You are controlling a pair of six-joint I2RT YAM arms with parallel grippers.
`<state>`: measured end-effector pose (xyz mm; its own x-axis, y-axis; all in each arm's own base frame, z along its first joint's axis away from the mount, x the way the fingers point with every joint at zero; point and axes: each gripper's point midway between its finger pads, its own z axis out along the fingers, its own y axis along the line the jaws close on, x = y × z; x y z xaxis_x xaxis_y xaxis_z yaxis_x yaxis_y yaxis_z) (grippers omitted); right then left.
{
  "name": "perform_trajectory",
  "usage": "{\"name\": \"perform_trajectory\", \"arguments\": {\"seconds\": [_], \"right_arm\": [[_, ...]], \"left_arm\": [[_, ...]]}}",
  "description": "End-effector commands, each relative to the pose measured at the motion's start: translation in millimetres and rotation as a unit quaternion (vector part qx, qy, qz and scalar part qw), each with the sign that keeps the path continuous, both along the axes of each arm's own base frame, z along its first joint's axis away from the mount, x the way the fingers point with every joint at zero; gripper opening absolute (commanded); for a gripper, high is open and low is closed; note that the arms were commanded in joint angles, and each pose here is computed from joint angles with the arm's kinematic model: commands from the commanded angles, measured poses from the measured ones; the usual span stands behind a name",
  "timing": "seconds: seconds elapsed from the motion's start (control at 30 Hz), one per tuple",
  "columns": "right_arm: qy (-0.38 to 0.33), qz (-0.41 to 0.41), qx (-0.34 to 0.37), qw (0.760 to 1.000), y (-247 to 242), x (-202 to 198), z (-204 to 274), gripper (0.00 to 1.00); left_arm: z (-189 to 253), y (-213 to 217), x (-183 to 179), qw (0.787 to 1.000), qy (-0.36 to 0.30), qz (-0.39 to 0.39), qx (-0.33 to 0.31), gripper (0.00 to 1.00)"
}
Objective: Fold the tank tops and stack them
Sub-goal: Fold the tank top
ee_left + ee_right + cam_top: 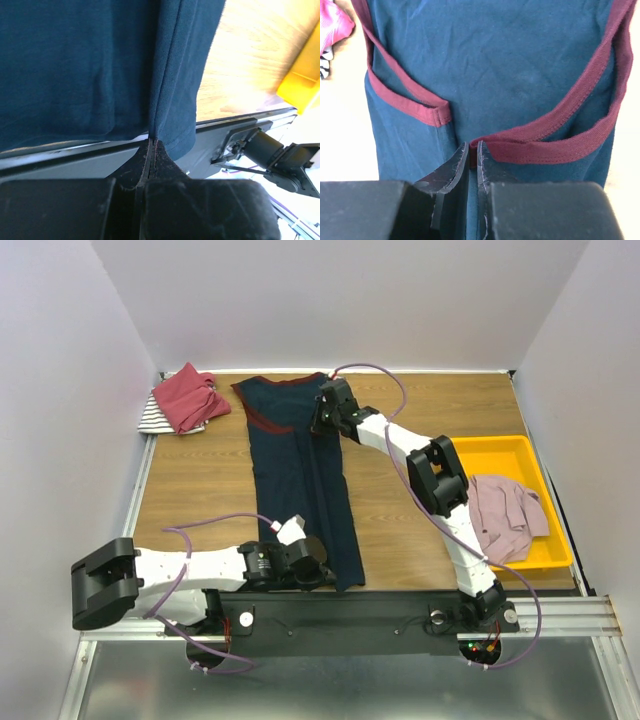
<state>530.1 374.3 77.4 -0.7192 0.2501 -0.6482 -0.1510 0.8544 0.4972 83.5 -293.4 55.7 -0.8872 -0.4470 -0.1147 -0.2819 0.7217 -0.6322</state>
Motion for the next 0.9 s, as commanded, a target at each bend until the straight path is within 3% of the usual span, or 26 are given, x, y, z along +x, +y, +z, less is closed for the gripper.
{"name": "perform_trajectory", "arguments": {"seconds": [0.0, 0.27, 0.87], "right_arm": [[-0.054, -0.018, 0.028, 0.998, 10.7, 18.6, 43.5, 0.04], [-0.062, -0.013, 0.035, 0.997, 25.0, 20.9, 46.5, 0.05], [-0.053, -0.006, 0.041, 0.998, 39.3, 22.1, 27.3, 0.06]], "left_arm": [[-7.8, 19.2, -11.8, 0.999, 0.025, 0.005, 0.032, 0.0], [-20.3, 34.9, -22.6, 0.997, 0.054, 0.01, 0.049, 0.0], [-18.1, 57.3, -19.9, 0.996, 0.052, 0.045, 0.061, 0.0]]}}
